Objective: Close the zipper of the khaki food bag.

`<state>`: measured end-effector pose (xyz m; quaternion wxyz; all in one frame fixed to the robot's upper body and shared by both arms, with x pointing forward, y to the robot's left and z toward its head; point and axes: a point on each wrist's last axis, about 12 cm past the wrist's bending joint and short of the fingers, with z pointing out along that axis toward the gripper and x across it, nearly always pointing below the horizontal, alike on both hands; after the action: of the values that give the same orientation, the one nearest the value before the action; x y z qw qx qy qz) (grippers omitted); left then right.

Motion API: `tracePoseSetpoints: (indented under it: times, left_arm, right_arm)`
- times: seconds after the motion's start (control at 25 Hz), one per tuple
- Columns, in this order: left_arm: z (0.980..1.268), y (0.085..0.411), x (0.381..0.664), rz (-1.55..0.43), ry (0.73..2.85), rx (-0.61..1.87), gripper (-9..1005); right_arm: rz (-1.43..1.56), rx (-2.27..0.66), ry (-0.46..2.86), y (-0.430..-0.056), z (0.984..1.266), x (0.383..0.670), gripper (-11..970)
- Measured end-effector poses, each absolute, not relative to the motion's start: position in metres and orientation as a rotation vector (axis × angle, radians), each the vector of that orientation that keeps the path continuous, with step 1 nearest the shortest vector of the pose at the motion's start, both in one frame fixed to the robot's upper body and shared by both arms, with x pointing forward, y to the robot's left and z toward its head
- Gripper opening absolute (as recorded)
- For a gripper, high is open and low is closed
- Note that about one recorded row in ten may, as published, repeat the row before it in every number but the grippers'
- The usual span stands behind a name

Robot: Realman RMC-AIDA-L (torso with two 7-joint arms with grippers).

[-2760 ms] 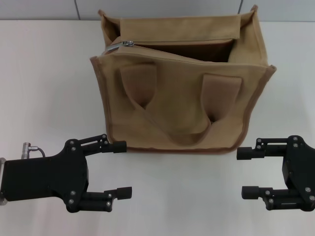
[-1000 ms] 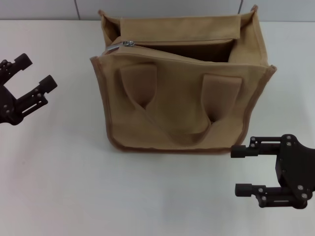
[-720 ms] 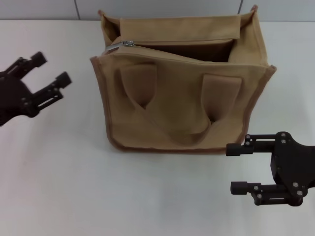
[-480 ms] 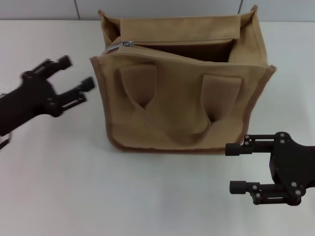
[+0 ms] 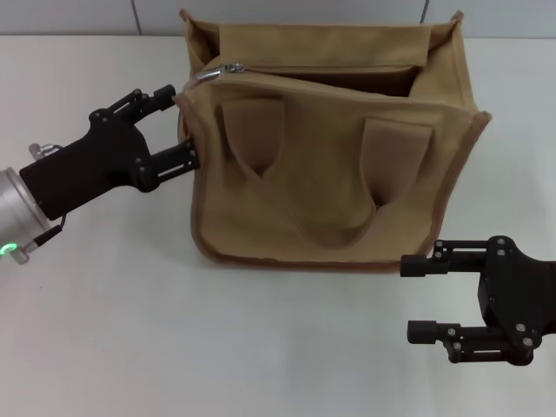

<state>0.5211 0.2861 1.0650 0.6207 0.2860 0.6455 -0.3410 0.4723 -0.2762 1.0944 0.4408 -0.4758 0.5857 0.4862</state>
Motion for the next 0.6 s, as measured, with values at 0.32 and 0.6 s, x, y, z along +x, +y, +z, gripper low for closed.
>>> tracePoseSetpoints:
  times: [0.32,0.6]
  left_arm:
    - [1.0621,0.288,0.5276,-0.74,1.507,0.586,831]
    - [1.0611,0.2918,0.5278,-0.719,1.518,0.569,830]
  right_arm:
    - [1.208,-1.177,1.455,-0.2765,1.0942,0.4721,661]
    - [1.196,-1.173,1.47,-0.2758,1.0921,0.4735,662]
